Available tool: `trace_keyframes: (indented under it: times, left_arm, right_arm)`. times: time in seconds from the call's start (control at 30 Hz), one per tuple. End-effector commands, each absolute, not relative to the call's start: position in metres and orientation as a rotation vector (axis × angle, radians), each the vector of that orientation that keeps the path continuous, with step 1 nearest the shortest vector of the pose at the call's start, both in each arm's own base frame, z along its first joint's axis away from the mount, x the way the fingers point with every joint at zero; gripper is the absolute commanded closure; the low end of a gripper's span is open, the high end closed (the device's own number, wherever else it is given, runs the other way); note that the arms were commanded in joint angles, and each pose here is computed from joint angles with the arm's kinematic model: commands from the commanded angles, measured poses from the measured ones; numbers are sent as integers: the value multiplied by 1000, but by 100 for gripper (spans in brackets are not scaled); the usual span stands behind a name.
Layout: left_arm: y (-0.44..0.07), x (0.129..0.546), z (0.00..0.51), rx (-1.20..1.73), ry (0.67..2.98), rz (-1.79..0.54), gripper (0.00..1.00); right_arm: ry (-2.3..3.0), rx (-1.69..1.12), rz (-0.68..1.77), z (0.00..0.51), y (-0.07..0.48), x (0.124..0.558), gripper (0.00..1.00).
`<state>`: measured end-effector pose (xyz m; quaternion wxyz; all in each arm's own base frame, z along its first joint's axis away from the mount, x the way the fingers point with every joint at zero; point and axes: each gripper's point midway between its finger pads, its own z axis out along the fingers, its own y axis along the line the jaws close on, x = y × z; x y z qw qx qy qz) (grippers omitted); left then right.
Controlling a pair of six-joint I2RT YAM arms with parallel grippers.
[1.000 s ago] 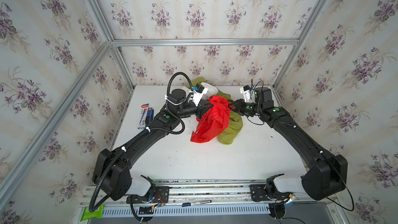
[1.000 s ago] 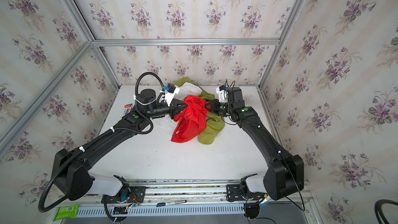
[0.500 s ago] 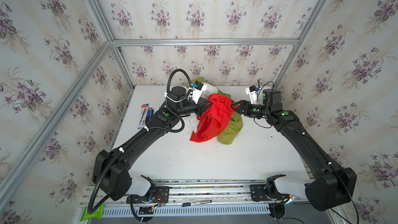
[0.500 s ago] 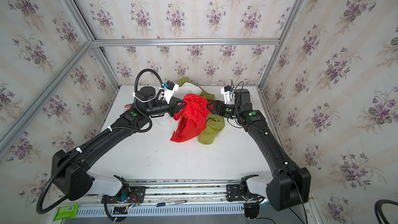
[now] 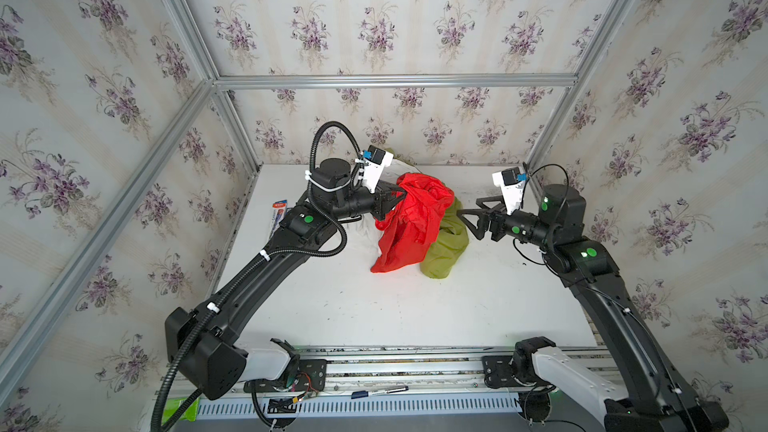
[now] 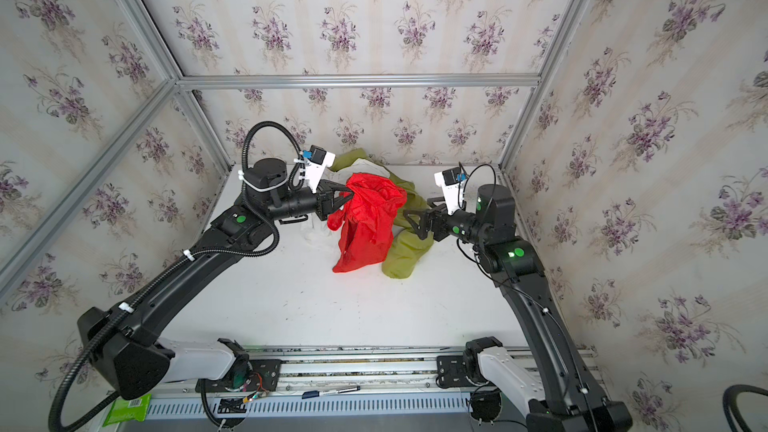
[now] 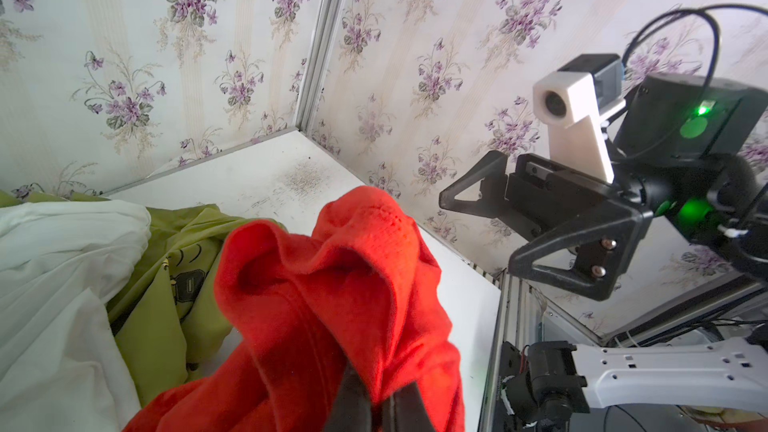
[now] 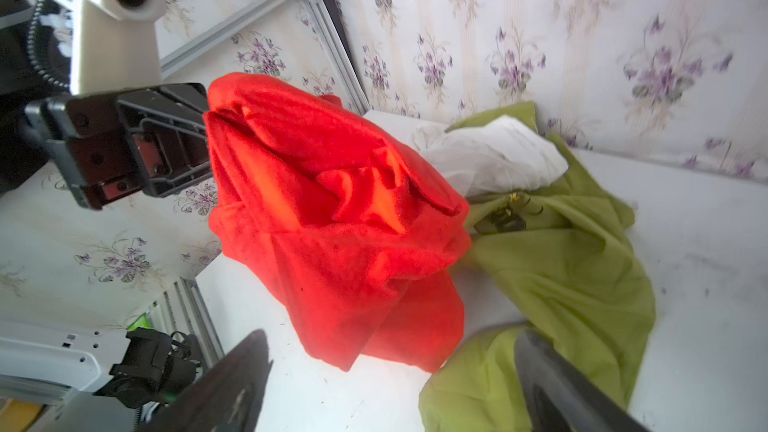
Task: Pick out a specific cloth from the pile
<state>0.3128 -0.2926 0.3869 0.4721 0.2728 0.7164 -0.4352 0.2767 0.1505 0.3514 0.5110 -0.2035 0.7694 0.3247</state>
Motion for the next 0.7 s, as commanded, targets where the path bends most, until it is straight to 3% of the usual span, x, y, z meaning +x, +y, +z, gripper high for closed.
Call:
trace_keyframes:
  times: [0.0, 0.33, 0.67]
  left_arm:
    - [-289, 299, 411, 666, 1720, -1118, 100]
    - [-275, 245, 446, 743, 1644, -1222, 100]
    - [-257, 197, 422, 910, 1543, -1163, 100]
  right_arm:
    - [1655, -635, 709, 383, 154, 264, 6]
    - [1358, -808, 673, 440, 161, 211, 3]
    - [1227, -905, 761, 442, 171, 178, 4]
